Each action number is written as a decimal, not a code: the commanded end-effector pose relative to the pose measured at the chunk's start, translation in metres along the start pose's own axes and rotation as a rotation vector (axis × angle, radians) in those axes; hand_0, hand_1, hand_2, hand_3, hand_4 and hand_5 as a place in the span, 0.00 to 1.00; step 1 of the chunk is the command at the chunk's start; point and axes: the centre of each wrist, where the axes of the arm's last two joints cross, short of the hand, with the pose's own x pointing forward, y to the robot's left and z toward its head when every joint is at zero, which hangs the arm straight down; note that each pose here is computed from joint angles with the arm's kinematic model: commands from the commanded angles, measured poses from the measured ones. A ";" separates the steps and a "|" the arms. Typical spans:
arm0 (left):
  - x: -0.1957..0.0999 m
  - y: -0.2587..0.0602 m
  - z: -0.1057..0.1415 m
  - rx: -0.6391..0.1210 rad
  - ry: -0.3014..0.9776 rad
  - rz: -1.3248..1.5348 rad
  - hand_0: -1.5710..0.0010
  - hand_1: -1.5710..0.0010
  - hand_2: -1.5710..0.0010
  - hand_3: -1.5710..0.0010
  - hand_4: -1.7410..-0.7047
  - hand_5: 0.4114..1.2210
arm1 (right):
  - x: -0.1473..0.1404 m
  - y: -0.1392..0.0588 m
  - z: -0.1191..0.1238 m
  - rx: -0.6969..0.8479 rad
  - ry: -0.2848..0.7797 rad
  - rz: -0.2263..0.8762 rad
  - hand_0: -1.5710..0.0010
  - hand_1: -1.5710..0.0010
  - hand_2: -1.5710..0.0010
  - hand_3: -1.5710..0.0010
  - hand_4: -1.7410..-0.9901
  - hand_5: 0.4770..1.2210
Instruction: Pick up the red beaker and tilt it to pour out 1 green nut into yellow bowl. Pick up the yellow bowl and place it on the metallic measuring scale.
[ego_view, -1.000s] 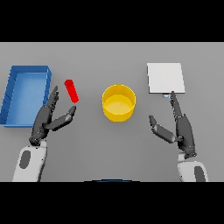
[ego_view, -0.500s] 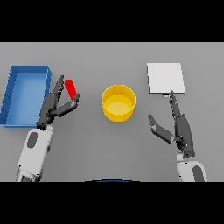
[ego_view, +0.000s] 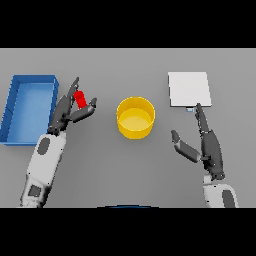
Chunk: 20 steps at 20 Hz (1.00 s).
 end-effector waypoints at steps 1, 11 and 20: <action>-0.004 0.000 -0.001 -0.002 -0.006 0.015 1.00 1.00 1.00 1.00 0.43 0.34 | -0.002 0.000 0.002 0.000 0.005 -0.001 1.00 1.00 1.00 1.00 0.63 0.22; -0.002 -0.012 -0.019 0.047 -0.019 0.096 0.58 0.55 0.53 0.54 0.23 0.65 | -0.001 0.001 -0.001 0.003 0.000 0.021 1.00 1.00 1.00 1.00 0.65 0.23; 0.002 -0.023 -0.022 0.024 -0.040 0.066 0.08 0.07 0.07 0.10 0.15 0.91 | -0.002 -0.002 0.004 -0.008 0.013 -0.003 1.00 1.00 1.00 1.00 0.65 0.22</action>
